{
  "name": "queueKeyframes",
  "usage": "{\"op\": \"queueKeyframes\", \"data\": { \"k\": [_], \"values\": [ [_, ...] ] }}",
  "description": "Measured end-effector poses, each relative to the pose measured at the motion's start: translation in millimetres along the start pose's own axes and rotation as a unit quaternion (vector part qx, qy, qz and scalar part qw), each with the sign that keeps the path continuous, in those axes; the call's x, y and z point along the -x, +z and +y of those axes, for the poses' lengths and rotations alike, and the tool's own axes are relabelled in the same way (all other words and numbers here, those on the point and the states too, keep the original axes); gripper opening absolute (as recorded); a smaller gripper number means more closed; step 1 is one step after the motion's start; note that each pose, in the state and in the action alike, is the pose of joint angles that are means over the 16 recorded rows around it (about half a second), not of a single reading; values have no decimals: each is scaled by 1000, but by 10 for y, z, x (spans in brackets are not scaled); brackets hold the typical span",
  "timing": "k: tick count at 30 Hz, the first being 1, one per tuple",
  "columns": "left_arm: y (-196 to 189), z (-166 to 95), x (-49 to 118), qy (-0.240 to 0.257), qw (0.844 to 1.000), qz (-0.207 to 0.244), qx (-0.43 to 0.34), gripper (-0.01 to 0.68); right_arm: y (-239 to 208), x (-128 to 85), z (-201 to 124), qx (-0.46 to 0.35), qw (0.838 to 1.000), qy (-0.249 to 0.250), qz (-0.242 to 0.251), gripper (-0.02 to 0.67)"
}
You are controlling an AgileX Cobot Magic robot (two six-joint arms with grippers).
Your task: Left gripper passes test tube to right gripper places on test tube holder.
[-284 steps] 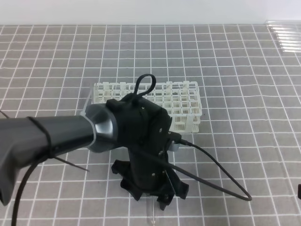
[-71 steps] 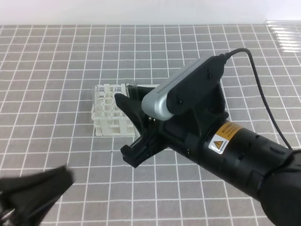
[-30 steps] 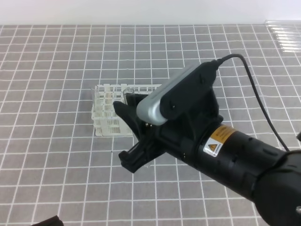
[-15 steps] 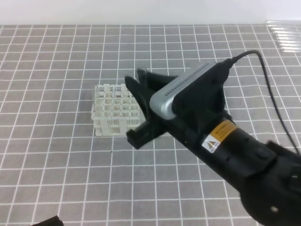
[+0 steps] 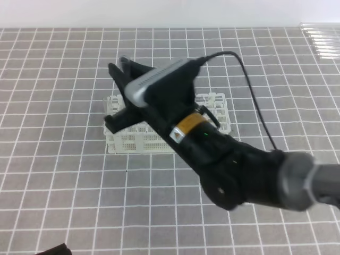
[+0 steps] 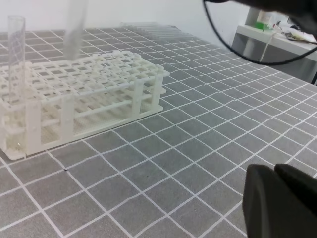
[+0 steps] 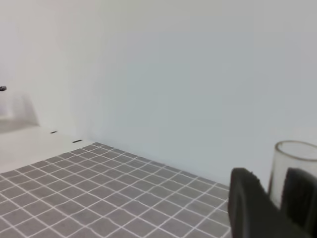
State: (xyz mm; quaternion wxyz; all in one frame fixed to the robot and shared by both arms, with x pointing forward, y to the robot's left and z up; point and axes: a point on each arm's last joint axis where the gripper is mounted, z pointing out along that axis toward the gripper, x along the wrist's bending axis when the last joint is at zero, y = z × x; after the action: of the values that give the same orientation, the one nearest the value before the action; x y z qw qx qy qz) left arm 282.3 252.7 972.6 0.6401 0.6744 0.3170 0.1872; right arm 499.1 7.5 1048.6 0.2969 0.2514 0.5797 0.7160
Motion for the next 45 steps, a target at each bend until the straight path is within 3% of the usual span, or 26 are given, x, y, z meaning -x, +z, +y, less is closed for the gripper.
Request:
{"op": "queueKeyframes", "data": {
  "k": [14, 45],
  "values": [
    [-1, 2, 0, 0, 1000, 0, 0, 0, 438, 67, -347, -21, 1000, -10, -4, 95],
    [4, -16, -3, 1, 1000, 0, -1, -1, 491, 76, -553, -39, 999, 13, -8, 95]
  ]
}}
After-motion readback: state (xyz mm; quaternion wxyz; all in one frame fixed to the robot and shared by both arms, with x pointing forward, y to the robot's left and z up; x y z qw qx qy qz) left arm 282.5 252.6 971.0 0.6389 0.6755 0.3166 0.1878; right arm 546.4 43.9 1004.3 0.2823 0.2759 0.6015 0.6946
